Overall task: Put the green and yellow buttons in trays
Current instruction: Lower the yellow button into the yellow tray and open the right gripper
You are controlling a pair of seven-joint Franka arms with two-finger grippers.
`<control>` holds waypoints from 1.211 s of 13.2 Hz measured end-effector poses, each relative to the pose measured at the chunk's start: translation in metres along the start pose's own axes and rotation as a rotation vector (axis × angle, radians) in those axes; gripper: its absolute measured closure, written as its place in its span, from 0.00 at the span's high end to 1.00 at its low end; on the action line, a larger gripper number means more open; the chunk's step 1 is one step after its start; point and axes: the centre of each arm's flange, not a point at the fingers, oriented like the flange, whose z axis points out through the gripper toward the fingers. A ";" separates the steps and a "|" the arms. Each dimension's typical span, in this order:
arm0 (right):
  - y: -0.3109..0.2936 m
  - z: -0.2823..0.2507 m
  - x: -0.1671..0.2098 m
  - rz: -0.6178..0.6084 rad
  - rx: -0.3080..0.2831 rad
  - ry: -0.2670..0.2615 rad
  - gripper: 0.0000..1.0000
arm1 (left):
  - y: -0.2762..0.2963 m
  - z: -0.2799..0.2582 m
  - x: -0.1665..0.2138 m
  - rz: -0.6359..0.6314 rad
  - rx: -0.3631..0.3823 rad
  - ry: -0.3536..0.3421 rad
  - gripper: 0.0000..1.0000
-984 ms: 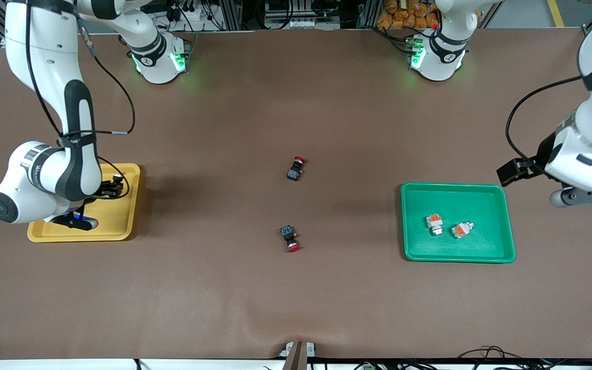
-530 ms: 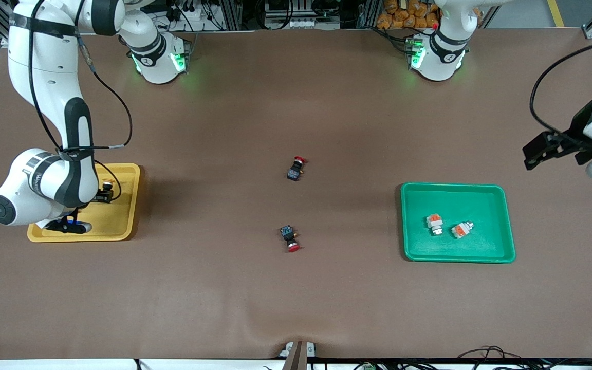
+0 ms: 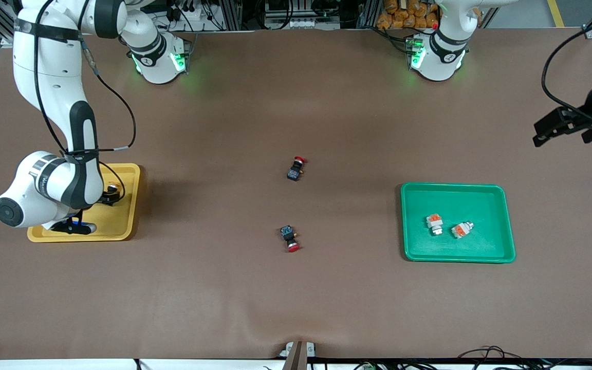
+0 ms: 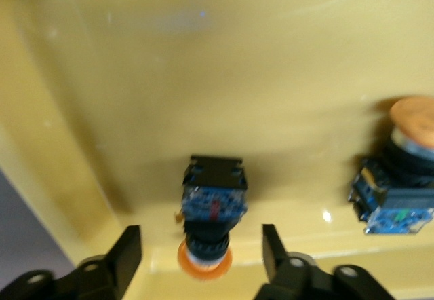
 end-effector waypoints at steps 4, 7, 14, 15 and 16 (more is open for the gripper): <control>-0.031 -0.040 -0.014 -0.046 0.063 -0.153 1.00 | 0.003 0.002 -0.005 -0.004 0.003 -0.021 1.00; -0.061 -0.077 -0.028 -0.007 0.106 -0.214 1.00 | 0.003 -0.002 -0.011 -0.004 -0.001 -0.032 1.00; -0.136 -0.171 -0.056 -0.061 0.182 -0.177 1.00 | 0.007 0.001 -0.014 0.005 0.001 -0.056 1.00; -0.138 -0.190 -0.060 -0.088 0.194 -0.147 1.00 | 0.008 0.002 -0.014 0.007 0.001 -0.055 1.00; -0.140 -0.212 -0.067 -0.121 0.183 -0.123 1.00 | 0.010 0.002 -0.014 0.010 0.001 -0.056 1.00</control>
